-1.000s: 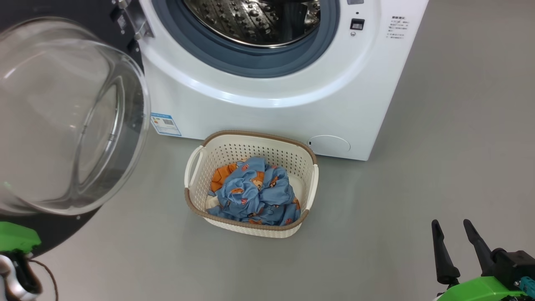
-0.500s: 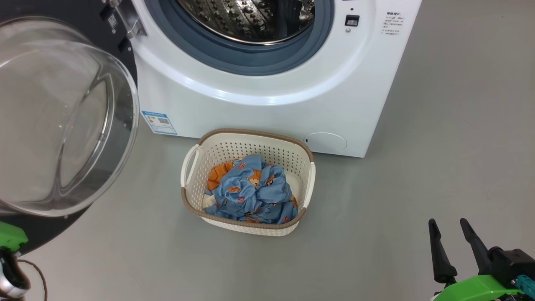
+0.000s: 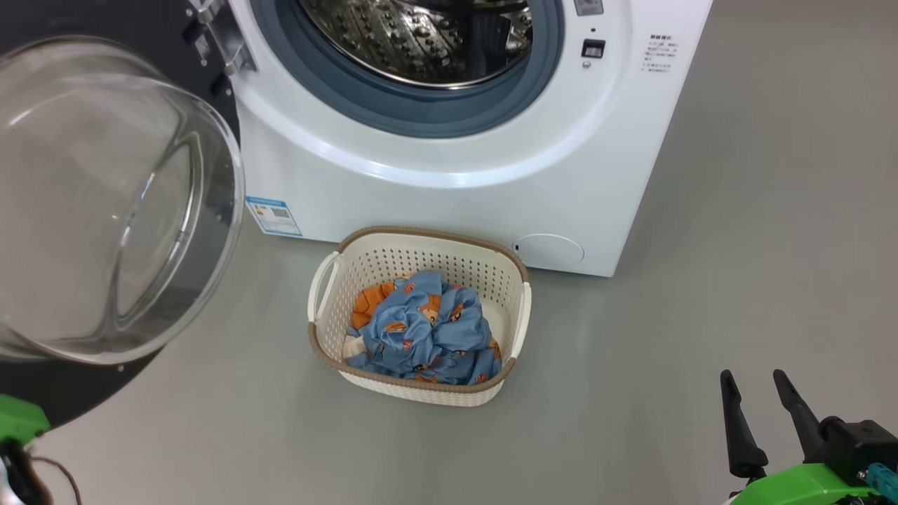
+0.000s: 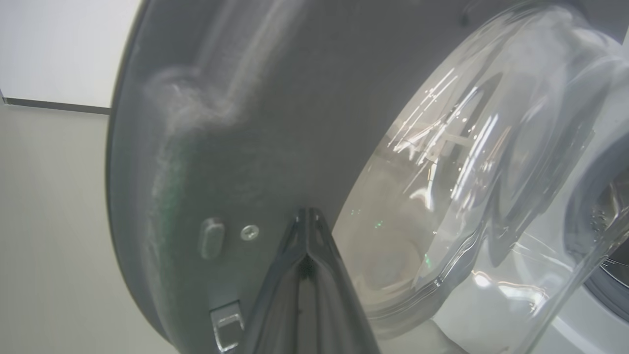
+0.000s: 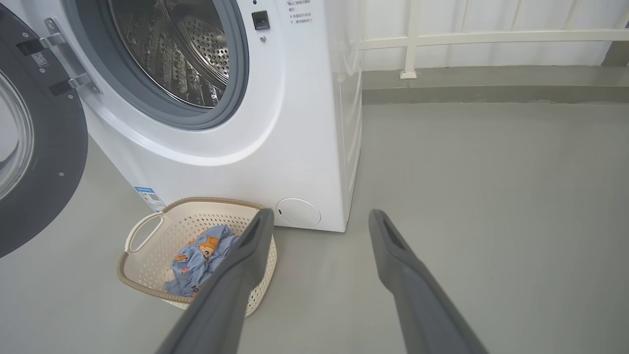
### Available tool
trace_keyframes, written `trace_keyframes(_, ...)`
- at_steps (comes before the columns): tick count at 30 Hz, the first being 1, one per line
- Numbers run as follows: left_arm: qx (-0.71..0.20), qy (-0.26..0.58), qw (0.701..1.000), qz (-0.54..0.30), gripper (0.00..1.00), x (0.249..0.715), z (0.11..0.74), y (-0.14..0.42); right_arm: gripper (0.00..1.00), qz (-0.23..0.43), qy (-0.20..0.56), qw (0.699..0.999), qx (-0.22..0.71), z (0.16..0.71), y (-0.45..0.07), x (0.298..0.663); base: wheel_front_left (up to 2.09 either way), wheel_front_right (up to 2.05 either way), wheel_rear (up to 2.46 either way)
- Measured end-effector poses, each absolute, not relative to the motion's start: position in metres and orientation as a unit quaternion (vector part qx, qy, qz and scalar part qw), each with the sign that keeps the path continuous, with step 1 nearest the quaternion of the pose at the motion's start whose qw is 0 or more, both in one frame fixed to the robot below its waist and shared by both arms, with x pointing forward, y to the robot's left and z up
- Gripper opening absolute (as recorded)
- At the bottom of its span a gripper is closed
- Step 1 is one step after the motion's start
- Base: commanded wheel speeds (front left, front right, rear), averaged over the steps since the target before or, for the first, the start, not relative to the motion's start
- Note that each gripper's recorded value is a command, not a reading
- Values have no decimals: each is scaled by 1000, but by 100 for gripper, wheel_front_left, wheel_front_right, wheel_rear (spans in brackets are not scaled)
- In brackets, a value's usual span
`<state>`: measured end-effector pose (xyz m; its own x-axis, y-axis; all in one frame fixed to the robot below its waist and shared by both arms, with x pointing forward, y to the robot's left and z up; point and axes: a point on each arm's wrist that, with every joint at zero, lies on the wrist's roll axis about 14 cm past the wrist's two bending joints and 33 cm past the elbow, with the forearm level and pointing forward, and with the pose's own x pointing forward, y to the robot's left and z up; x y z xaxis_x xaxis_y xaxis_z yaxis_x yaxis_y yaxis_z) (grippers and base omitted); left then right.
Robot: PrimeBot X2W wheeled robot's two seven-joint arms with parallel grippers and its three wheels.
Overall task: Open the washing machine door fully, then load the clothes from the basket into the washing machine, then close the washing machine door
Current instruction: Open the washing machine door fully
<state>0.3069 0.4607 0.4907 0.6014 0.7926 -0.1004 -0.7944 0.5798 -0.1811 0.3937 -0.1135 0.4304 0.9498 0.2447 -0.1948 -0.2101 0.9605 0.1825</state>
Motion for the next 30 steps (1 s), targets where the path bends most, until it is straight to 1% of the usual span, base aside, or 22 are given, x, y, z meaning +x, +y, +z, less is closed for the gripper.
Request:
trace_keyframes(5,-93,2,898,430,0,299,487,447,100,115,100,985,81,436,-114,393,0,0,0)
trace_keyframes(16,-73,-24,932,354,0,303,493,383,100,107,89,987,79,444,-121,385,0,0,0)
trace_keyframes(21,-61,-21,956,287,0,312,490,339,100,97,79,989,78,450,-129,382,0,0,0)
trace_keyframes(27,-58,-1,976,209,0,320,478,289,100,84,71,991,71,456,-139,375,0,0,0)
trace_keyframes(28,-58,3,979,196,2,322,476,281,100,82,71,992,68,457,-140,374,0,0,0)
trace_keyframes(29,-58,6,981,183,15,324,474,272,100,80,70,992,65,458,-142,373,0,0,0)
trace_keyframes(30,-58,8,984,169,23,326,473,264,100,78,67,993,65,460,-143,372,0,0,0)
